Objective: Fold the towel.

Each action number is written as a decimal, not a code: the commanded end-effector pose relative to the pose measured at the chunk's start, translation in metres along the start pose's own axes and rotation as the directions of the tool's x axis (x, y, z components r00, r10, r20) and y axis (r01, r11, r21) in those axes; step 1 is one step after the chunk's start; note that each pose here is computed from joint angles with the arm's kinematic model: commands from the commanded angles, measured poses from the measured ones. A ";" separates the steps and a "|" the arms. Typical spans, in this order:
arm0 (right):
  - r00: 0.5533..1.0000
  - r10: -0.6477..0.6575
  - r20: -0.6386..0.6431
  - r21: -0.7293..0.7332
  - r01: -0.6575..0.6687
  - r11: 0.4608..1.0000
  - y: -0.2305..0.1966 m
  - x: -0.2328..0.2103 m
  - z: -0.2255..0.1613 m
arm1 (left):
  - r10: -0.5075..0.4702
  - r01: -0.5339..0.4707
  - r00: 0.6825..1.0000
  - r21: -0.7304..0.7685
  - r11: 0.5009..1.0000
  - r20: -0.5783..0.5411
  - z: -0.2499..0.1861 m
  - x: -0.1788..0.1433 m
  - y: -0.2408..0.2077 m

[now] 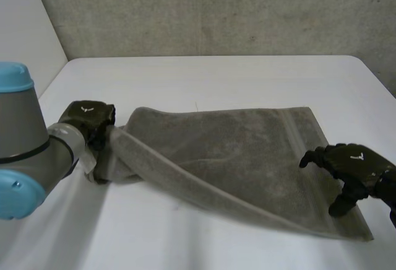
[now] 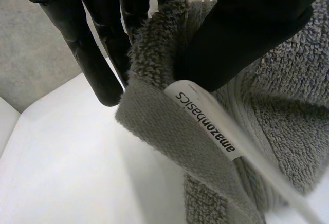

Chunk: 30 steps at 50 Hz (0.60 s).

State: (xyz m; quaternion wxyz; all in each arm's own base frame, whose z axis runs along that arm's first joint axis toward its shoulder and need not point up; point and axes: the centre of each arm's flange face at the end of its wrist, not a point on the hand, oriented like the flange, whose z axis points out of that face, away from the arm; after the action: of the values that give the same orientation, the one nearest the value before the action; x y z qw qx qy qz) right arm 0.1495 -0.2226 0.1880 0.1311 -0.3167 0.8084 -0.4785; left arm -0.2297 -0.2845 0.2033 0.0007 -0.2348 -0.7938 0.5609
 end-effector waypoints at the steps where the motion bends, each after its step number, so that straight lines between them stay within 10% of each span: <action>1: 0.996 0.076 0.044 -0.030 -0.074 0.997 0.014 -0.011 -0.002 | -0.051 0.050 0.999 0.024 0.998 0.016 0.027 -0.002 -0.008; 30: 0.990 0.134 -0.042 -0.081 -0.137 0.987 0.040 -0.016 0.036 | -0.051 0.051 0.998 -0.002 0.999 0.048 0.037 -0.002 -0.001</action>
State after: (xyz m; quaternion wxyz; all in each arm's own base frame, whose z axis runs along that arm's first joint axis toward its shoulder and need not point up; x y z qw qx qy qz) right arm 0.1671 -0.2206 0.1357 0.1378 -0.2597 0.8496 -0.4379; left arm -0.2387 -0.3188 0.1915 -0.0039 -0.2016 -0.7996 0.5657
